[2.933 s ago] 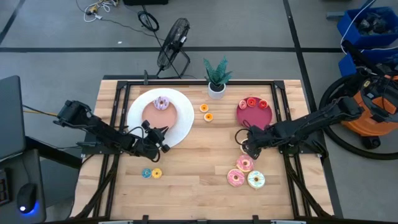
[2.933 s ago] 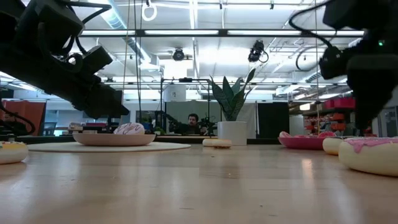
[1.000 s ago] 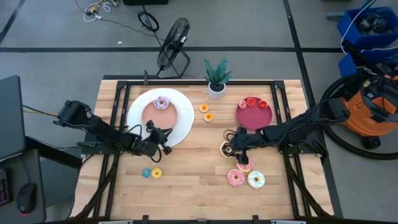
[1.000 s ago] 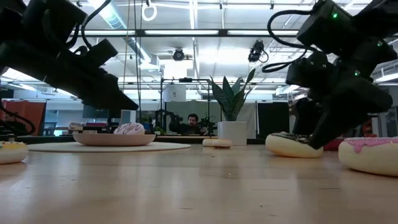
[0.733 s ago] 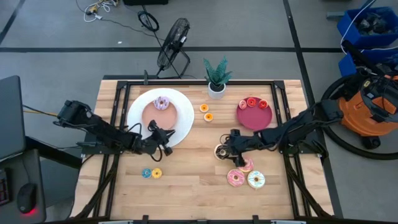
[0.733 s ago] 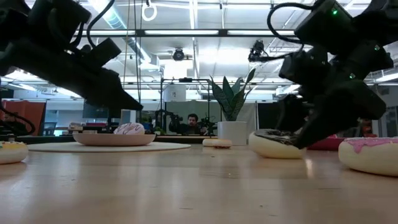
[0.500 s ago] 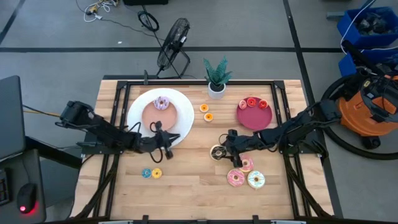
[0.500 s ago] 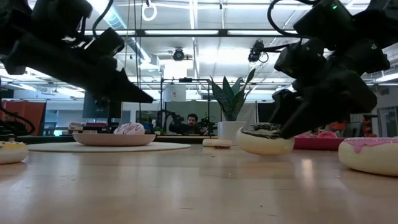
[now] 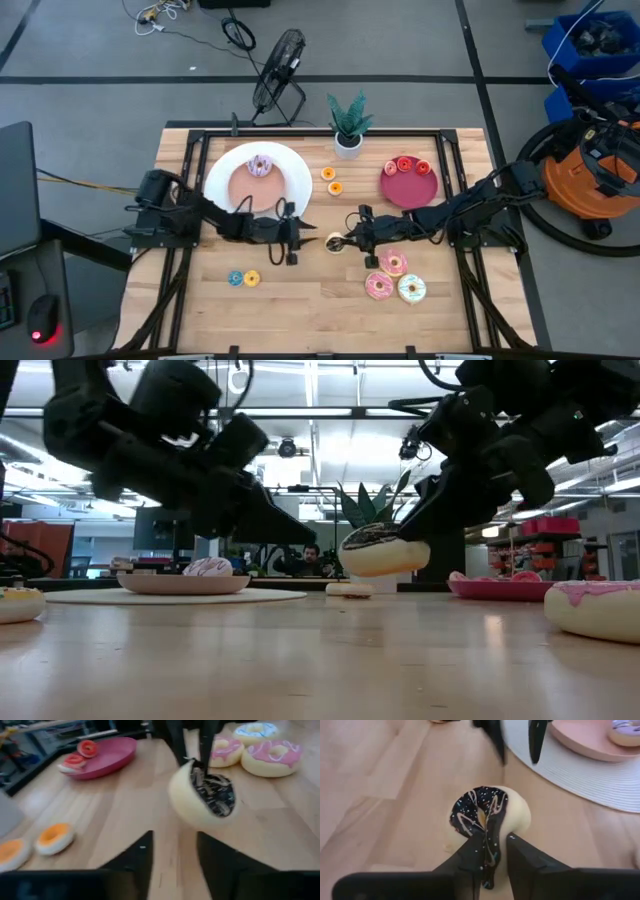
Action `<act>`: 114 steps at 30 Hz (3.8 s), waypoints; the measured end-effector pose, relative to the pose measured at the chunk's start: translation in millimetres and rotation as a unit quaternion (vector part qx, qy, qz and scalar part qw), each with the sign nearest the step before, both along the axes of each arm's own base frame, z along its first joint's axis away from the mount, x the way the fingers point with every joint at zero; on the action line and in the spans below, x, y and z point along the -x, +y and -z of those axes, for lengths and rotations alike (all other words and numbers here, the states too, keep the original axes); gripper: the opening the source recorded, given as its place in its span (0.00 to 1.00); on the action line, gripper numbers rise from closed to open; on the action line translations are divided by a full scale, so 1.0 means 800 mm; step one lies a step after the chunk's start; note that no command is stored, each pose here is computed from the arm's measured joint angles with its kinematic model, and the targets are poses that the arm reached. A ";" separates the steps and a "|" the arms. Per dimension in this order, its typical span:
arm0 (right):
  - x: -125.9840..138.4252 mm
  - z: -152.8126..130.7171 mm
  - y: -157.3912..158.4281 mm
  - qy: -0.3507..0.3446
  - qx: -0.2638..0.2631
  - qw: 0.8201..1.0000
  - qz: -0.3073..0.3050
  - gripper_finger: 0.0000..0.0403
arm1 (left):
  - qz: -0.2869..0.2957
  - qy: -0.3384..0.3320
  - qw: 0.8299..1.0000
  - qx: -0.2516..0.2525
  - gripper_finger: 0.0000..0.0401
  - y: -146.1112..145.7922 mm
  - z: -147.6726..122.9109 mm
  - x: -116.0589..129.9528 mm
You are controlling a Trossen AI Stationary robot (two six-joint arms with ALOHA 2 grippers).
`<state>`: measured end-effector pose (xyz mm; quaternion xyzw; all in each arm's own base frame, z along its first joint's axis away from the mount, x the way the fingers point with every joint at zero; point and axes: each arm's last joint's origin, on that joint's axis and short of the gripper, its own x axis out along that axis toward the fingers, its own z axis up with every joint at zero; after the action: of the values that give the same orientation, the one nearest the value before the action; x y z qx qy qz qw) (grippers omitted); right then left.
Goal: Pick & Place donuts
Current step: Put the large black donut on the pink plate
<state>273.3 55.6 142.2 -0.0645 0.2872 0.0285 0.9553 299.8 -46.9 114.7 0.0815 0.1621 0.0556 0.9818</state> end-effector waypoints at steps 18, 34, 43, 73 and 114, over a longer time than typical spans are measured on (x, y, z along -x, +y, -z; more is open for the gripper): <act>-0.004 -0.007 -0.002 -0.034 0.038 0.998 0.022 0.17 | 0.031 -0.038 0.984 0.172 0.91 0.023 0.022 -0.029; -0.005 -0.007 -0.002 -0.037 0.037 0.998 0.021 0.16 | 0.089 -0.040 0.980 0.176 0.65 0.020 0.028 -0.062; -0.006 -0.010 -0.001 -0.048 0.039 0.998 0.015 0.24 | 0.089 0.000 0.985 0.151 0.22 0.021 0.031 -0.059; -0.005 -0.015 0.004 -0.083 0.023 0.996 0.014 0.63 | -0.439 0.232 0.854 0.154 0.08 0.104 -0.121 0.171; -0.002 -0.016 0.019 -0.089 0.031 0.995 -0.011 0.62 | -0.458 0.098 0.848 0.247 0.32 0.178 -0.044 0.232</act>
<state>274.5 70.6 155.3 -0.0998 0.2007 0.0246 0.9742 114.5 95.5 150.1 -0.2419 0.2848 0.4489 0.8117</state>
